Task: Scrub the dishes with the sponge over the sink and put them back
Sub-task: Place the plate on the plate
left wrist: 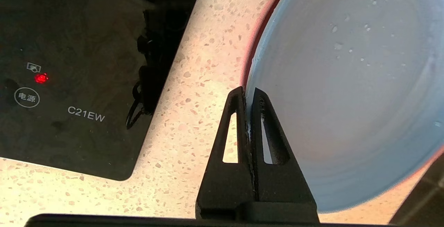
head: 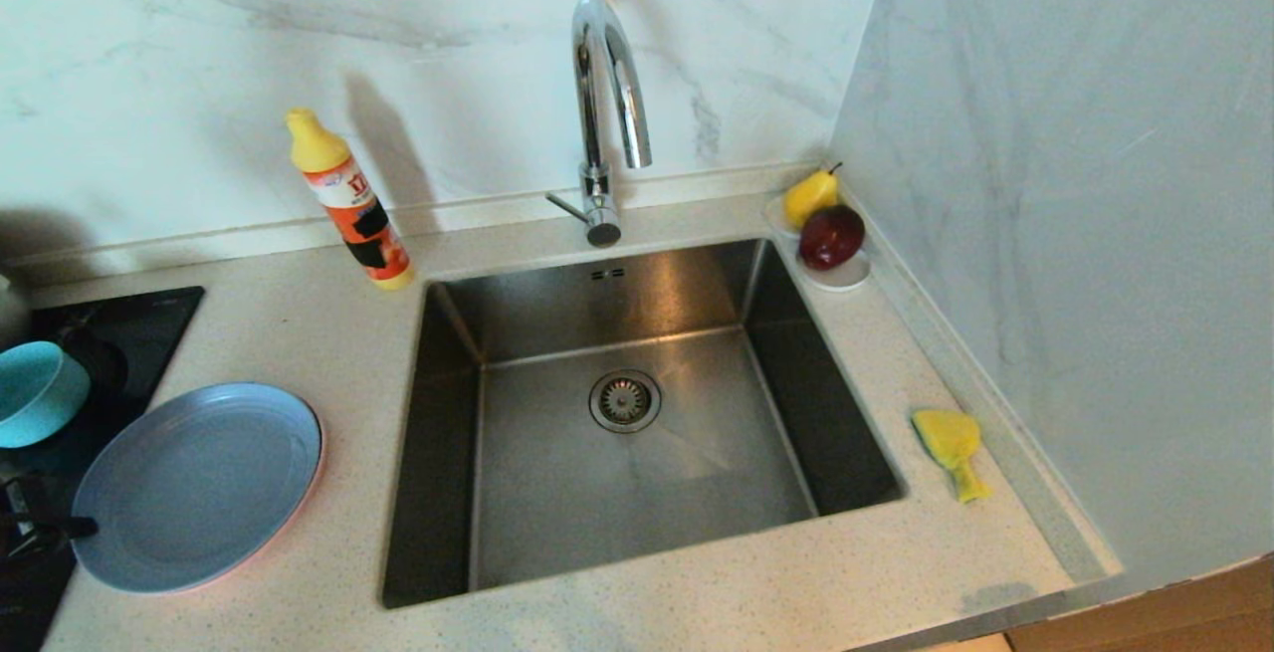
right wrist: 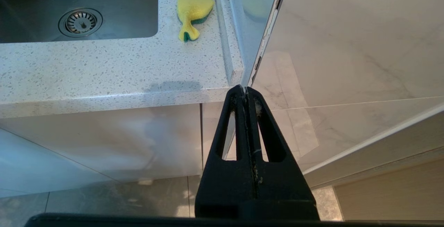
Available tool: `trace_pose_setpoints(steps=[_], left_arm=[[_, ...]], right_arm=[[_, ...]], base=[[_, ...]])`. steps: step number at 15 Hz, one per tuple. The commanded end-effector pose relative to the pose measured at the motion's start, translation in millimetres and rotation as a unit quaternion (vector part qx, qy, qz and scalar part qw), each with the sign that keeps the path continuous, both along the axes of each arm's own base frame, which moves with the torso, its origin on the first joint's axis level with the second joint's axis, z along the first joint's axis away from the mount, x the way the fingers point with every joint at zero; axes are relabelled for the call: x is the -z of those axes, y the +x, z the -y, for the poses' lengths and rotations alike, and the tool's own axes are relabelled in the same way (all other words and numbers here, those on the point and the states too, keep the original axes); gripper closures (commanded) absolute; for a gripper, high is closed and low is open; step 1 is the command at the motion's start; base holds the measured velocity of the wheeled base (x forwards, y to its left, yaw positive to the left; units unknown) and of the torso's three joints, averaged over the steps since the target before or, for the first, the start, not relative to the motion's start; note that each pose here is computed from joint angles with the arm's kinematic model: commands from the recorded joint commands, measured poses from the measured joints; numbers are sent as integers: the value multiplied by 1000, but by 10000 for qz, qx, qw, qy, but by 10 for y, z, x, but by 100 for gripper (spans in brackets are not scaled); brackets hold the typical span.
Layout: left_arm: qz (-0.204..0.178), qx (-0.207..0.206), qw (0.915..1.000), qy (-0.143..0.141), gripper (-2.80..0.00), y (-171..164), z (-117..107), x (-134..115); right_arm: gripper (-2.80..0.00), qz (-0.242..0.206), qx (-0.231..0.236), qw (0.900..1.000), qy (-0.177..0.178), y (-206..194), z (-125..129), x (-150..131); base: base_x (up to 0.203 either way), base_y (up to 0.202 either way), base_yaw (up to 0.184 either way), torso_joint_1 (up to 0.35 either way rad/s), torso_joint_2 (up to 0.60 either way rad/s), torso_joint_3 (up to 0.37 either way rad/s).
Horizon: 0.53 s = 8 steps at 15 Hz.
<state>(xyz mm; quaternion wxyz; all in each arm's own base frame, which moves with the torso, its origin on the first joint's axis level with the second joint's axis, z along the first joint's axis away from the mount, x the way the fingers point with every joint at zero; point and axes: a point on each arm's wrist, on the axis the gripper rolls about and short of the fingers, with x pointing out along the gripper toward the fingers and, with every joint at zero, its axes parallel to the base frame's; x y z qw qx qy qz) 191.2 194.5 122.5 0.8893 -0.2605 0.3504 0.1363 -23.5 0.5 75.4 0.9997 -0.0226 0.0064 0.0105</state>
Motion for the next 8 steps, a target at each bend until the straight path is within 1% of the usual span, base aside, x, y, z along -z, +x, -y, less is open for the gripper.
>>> trace_pose_setpoints(steps=[1,2,4,8], left_arm=[[-34,16,10000,-36,0,24,-26,36],[8,-15,10000,-15,-280,32,-41,10],[85,-23,10000,41,-280,30,-44,-41],[348,-52,9991,253,-280,21,-37,-250]], right_arm=[[0,-10,-4,10000,-3,1,0,1],[0,-10,-4,10000,-3,1,0,1],[0,-11,-4,10000,-3,1,0,2],[0,-10,-4,10000,-3,1,0,1]], base=[[0,0,0,0,0,0],[0,0,0,0,0,0],[0,0,0,0,0,0],[0,0,0,0,0,0]])
